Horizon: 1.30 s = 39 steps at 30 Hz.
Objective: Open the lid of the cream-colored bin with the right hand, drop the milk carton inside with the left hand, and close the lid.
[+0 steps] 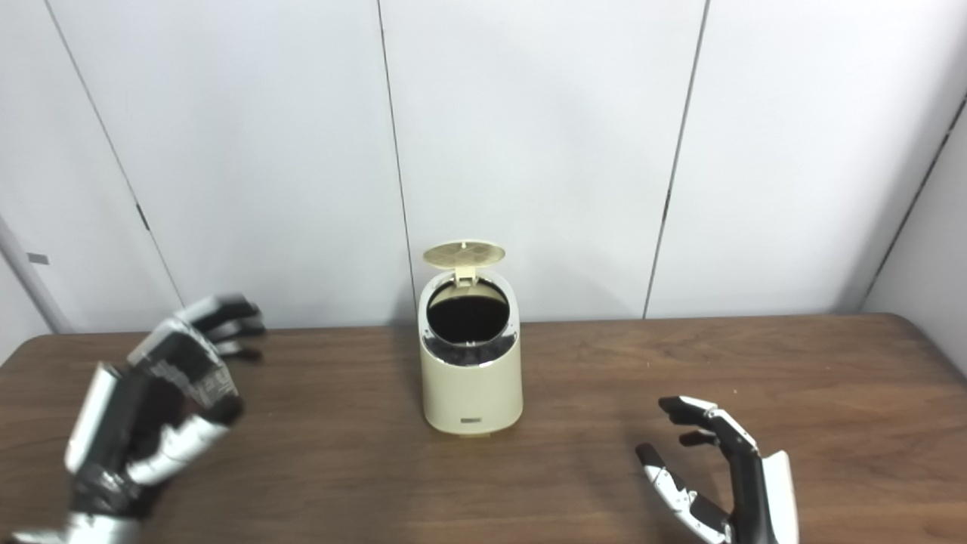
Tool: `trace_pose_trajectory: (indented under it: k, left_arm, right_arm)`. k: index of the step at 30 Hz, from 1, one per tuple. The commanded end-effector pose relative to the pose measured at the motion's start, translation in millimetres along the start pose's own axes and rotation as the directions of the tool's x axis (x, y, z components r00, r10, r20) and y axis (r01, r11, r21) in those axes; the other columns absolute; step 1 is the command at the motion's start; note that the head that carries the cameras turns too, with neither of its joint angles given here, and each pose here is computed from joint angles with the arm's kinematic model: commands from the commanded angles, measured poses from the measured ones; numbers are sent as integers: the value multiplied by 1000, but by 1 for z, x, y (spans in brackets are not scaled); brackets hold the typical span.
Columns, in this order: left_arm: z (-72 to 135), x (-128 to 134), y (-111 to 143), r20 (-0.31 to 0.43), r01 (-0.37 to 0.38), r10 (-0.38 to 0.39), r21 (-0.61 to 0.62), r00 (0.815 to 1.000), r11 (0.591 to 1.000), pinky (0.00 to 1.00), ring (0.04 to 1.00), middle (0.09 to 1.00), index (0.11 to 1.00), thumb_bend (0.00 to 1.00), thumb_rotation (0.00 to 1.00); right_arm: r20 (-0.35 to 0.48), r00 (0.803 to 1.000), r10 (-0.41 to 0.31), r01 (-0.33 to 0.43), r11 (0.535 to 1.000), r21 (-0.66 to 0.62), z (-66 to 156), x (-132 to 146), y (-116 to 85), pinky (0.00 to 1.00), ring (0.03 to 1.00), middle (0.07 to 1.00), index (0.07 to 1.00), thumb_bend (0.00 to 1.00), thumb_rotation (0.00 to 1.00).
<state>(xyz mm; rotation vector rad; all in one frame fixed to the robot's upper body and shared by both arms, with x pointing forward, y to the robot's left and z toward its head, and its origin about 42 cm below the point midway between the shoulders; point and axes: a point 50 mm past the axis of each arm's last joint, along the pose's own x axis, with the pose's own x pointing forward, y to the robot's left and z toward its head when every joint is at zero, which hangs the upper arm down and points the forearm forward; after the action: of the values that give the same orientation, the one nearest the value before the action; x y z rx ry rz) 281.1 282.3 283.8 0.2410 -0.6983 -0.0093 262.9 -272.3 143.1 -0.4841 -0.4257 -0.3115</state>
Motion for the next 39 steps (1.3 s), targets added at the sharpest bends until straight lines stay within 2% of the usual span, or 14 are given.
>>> trace_pose_trajectory:
  k: [1,3,8,11,14,17,21,23,24,26,29,32,35,39]
  left_arm:
    - [23,27,25,108,-51,41,95,993,994,654,729,777,822,725,427]
    - [27,48,53,116,-101,80,184,990,978,643,721,766,813,720,425]
    - [21,84,103,93,-181,159,329,983,927,604,709,739,779,853,471]
    - [7,94,115,35,-186,184,320,982,929,602,723,742,764,877,407]
    - [-8,97,115,-21,-185,204,337,979,923,619,745,762,779,850,369]
    - [-23,95,112,-98,-190,251,412,963,891,615,738,762,795,899,418]
    - [-40,92,107,-165,-211,298,403,940,890,718,806,815,853,871,481]
    - [-47,93,107,-196,-221,317,394,928,892,740,818,827,861,870,499]
    - [-51,95,107,-210,-222,321,390,923,893,761,832,837,870,863,476]
    - [-55,97,106,-223,-220,323,388,920,895,770,840,841,873,864,444]
    - [-60,98,107,-225,-213,321,401,920,891,767,839,832,866,887,420]
    - [-67,100,108,-249,-176,312,450,917,876,782,845,819,856,915,377]
    - [-77,99,109,-280,-142,295,460,913,876,786,840,818,848,937,377]
    - [-89,95,111,-356,-123,269,382,895,916,865,896,870,869,932,367]
  right_arm:
    - [33,999,-7,7,1000,11,0,4,-3,571,675,672,642,263,269]
    - [34,999,-7,7,1000,3,-2,5,-3,575,675,672,640,260,263]
    - [26,1000,-5,5,1000,2,-9,7,-8,582,674,676,652,267,368]
    - [35,999,-9,9,1000,7,-16,9,-13,577,671,673,650,252,281]
    - [34,999,-6,6,1000,19,-22,12,-20,556,661,672,647,240,265]
    - [28,1000,-3,1,998,55,-26,14,-28,562,665,682,662,233,255]
    - [34,999,6,-7,998,54,-31,17,-39,571,675,690,664,208,194]
    - [26,1000,7,-8,998,59,-33,18,-42,564,672,685,657,232,296]
    - [23,1000,7,-9,998,63,-35,18,-44,548,663,679,651,274,388]
    - [21,1000,9,-10,998,68,-38,19,-47,538,655,673,646,311,470]
    - [22,1000,13,-14,998,62,-40,19,-50,537,650,671,647,328,508]
    - [45,999,23,-25,999,44,-37,20,-53,534,640,664,647,319,536]
    - [42,999,23,-25,999,37,-42,20,-55,534,638,661,648,314,539]
    - [31,999,30,-31,998,50,-48,21,-57,527,635,660,646,332,546]
